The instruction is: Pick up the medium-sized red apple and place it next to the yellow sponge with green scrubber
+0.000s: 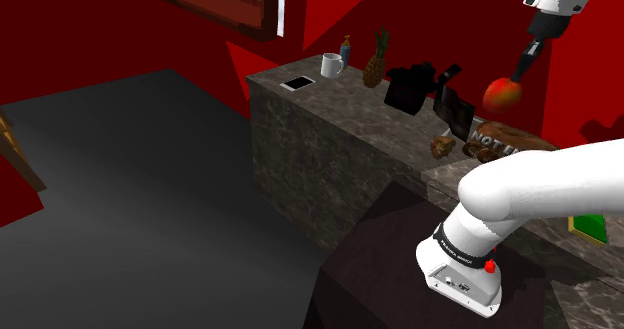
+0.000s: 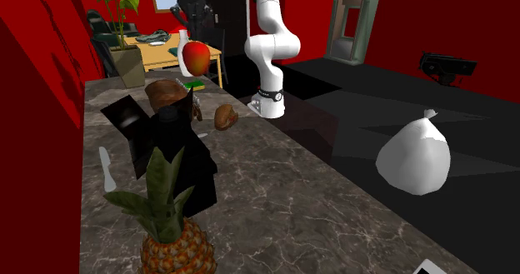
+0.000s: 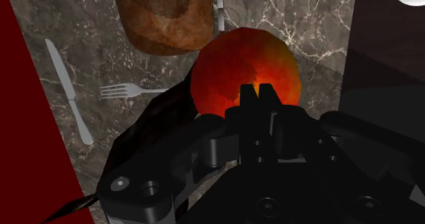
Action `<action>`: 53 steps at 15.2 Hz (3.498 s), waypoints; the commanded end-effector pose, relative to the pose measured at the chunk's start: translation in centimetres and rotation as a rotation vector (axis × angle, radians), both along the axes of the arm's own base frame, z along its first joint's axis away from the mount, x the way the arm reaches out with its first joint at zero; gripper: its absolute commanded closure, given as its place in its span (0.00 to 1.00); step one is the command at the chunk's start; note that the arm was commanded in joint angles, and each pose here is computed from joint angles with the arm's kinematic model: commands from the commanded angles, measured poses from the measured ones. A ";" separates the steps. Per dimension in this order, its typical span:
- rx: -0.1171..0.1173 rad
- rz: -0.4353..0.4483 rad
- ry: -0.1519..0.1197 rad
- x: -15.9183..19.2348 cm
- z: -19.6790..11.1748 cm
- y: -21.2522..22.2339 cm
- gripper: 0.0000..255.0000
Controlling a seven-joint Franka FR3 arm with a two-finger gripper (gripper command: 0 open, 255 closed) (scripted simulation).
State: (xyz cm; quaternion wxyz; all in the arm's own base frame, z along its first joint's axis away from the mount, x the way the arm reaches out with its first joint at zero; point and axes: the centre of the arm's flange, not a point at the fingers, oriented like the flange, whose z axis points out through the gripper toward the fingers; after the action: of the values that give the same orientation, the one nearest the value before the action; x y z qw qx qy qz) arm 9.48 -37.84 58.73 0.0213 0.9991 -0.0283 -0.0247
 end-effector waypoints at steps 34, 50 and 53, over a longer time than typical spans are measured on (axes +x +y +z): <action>0.000 0.001 0.001 -46.1 0.1 2.5 1.00; 0.000 0.001 0.001 -47.9 -7.3 2.7 1.00; 0.000 0.001 0.001 -47.9 -8.8 2.7 1.00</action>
State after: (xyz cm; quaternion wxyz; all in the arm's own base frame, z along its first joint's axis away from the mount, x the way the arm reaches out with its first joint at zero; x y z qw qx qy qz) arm -38.50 -35.23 50.57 0.0210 0.9991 -0.0281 -0.0250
